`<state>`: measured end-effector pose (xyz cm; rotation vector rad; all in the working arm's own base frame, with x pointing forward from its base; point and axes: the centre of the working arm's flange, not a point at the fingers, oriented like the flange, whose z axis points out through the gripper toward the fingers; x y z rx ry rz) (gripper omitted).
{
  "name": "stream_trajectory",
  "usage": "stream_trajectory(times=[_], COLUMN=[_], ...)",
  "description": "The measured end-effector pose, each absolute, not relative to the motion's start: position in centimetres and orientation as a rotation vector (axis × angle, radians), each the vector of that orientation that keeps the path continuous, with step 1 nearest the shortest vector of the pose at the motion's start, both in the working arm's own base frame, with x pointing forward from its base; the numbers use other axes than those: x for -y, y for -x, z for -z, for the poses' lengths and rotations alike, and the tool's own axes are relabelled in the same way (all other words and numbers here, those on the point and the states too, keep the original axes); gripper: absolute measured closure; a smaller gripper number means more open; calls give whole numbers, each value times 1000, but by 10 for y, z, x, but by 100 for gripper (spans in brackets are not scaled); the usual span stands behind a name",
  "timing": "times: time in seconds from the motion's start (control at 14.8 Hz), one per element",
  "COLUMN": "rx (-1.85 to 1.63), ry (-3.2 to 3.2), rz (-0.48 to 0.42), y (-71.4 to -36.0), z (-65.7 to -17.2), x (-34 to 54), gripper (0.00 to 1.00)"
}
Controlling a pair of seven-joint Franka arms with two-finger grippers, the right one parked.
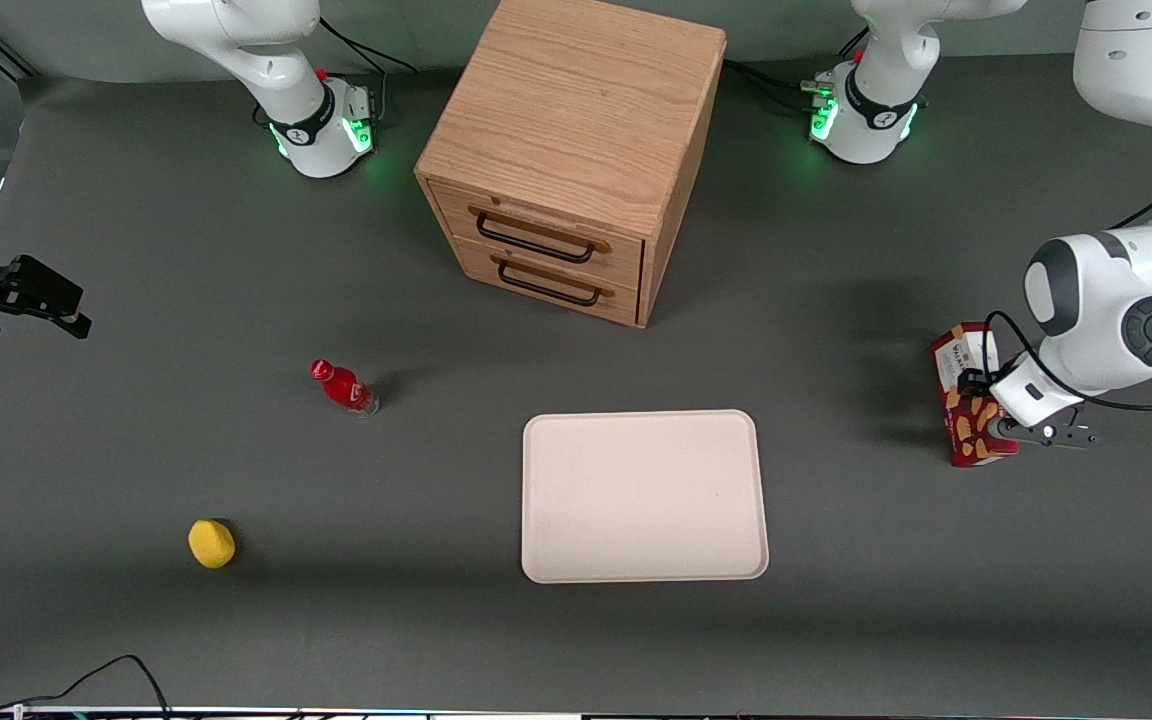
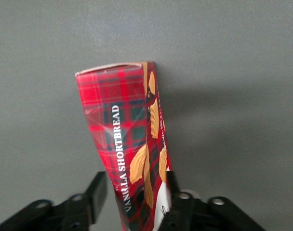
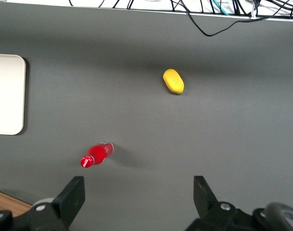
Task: Place red cookie box on tray
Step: 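Close the left gripper on the box end and lift it upright, then carry the upright box with the left gripper over the tray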
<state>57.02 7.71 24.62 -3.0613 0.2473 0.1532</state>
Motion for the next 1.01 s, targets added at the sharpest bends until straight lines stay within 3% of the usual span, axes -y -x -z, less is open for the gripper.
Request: stream_trajectory(times=[0.27, 0.34, 0.61, 0.81, 1.01], rx=[-244, -243, -229, -193, -127], ry=[3062, 3063, 3079, 3106, 3118], rz=[-147, -145, -222, -261, -217], y=[-570, -571, -588, -609, -613], z=[-249, -253, -319, -434, -535], x=[-79, -79, -76, -41, 37], gripper=[91, 96, 96, 96, 96])
